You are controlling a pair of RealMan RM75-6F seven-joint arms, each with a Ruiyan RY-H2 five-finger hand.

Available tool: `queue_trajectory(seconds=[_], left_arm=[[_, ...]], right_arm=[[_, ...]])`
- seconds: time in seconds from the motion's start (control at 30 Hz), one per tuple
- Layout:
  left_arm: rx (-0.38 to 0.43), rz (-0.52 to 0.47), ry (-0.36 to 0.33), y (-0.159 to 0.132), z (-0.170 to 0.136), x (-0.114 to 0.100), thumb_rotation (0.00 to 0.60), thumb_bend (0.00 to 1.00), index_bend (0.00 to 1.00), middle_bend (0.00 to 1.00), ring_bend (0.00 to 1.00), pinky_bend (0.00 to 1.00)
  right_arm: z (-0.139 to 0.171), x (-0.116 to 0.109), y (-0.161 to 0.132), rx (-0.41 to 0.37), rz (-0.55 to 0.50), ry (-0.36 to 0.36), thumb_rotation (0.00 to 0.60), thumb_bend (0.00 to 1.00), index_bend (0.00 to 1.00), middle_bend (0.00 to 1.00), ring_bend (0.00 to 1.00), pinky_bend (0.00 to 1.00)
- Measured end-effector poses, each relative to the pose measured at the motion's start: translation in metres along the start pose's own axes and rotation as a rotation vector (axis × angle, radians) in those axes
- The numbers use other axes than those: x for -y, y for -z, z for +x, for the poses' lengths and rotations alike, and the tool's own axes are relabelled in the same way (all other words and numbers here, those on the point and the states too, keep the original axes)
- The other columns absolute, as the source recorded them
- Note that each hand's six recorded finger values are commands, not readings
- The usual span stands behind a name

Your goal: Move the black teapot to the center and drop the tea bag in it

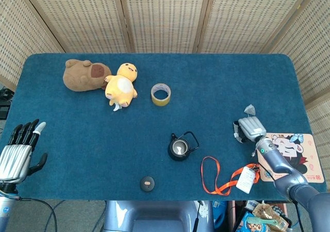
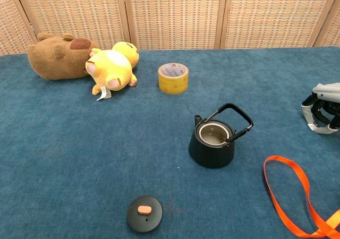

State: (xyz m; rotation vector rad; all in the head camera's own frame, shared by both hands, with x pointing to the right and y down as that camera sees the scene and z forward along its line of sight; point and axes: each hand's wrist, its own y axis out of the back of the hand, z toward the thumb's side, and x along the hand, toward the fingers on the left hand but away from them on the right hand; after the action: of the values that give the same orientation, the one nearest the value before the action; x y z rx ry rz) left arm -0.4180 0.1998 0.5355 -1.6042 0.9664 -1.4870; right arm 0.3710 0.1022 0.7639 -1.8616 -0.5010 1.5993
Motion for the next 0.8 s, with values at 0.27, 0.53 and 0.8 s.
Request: queue_trajectory(seconds=[0.27,0.53,0.8], left_arm=[[-0.001,-0.001,0.000,0.0003,-0.0002,0.0002,0.600,0.43,0.00,0.00,0.00,0.00],[-0.003,-0.002,0.003,0.0007,-0.0004,0.0013,0.600,0.43,0.00,0.00,0.00,0.00],[-0.004,0.000,0.007,0.0010,-0.0003,0.0021,0.600,0.43,0.00,0.00,0.00,0.00]], right_arm=[[-0.0012,-0.0003,-0.0003,0.000,-0.003,-0.001,0.600,0.53,0.60,0.79,0.86,0.93],[-0.0016,-0.0008,0.0003,0.001,-0.006,0.000,0.600,0.56,0.62,0.79,0.86,0.93],[-0.0018,-0.0019,0.0003,0.000,-0.011,0.004,0.600,0.58,0.62,0.79,0.86,0.93]])
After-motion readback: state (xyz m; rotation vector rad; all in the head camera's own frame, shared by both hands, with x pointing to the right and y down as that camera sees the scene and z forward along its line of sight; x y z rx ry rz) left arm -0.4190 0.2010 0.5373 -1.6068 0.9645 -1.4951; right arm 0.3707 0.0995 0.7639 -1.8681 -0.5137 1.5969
